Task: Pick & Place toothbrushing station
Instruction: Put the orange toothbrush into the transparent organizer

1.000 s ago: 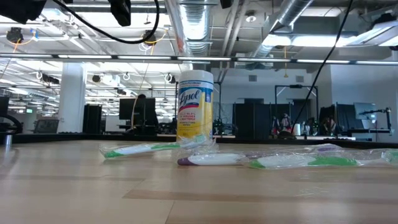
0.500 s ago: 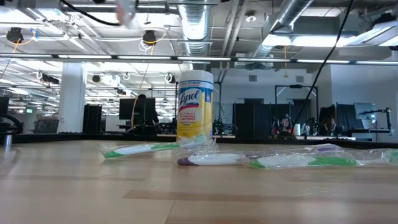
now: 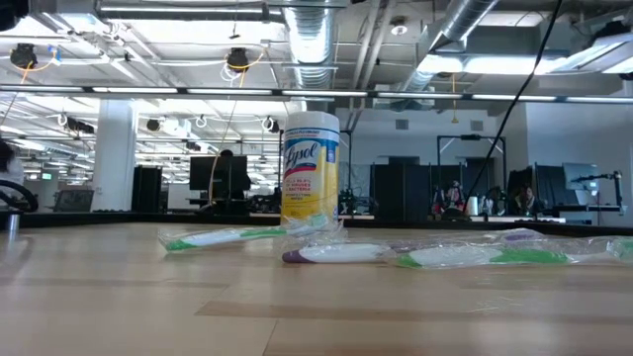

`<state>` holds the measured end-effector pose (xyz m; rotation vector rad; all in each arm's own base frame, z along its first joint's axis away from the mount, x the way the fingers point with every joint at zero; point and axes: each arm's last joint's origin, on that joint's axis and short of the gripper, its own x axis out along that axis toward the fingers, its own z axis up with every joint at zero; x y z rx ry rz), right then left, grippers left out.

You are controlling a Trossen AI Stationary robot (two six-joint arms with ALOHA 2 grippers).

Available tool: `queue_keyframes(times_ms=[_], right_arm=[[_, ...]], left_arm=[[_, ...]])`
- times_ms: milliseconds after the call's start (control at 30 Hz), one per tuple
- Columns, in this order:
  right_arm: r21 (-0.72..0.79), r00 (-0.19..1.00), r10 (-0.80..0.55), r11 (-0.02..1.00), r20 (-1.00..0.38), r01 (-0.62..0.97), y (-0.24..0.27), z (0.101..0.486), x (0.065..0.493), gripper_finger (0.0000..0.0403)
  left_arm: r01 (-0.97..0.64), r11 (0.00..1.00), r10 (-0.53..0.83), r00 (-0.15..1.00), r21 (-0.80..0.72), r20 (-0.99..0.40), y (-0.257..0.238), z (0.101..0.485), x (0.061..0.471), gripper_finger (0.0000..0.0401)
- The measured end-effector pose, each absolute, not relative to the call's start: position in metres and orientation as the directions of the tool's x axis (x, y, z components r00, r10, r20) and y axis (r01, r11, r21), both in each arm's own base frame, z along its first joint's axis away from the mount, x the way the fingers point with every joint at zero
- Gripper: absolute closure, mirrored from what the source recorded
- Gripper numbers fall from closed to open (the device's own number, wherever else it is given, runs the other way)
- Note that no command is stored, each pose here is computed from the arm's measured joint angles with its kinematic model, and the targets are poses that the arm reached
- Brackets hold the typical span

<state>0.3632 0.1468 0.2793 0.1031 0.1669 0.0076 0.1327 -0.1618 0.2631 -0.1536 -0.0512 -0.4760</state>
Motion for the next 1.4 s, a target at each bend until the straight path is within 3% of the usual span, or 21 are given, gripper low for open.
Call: queue_keyframes(times_ms=[933,1400], right_arm=[[0.102,0.985,0.016,0.995,-0.172,0.002,0.147,0.279,0.363,0.0403],[0.099,0.984,0.015,0.995,-0.178,0.003,0.147,0.278,0.363,0.0403]], left_arm=[[0.555,0.774,-0.588,0.808,-0.304,-0.024,-0.185,0.252,0.098,0.0396],[0.513,0.82,-0.548,0.832,-0.255,-0.09,-0.186,0.244,0.091,0.0396]])
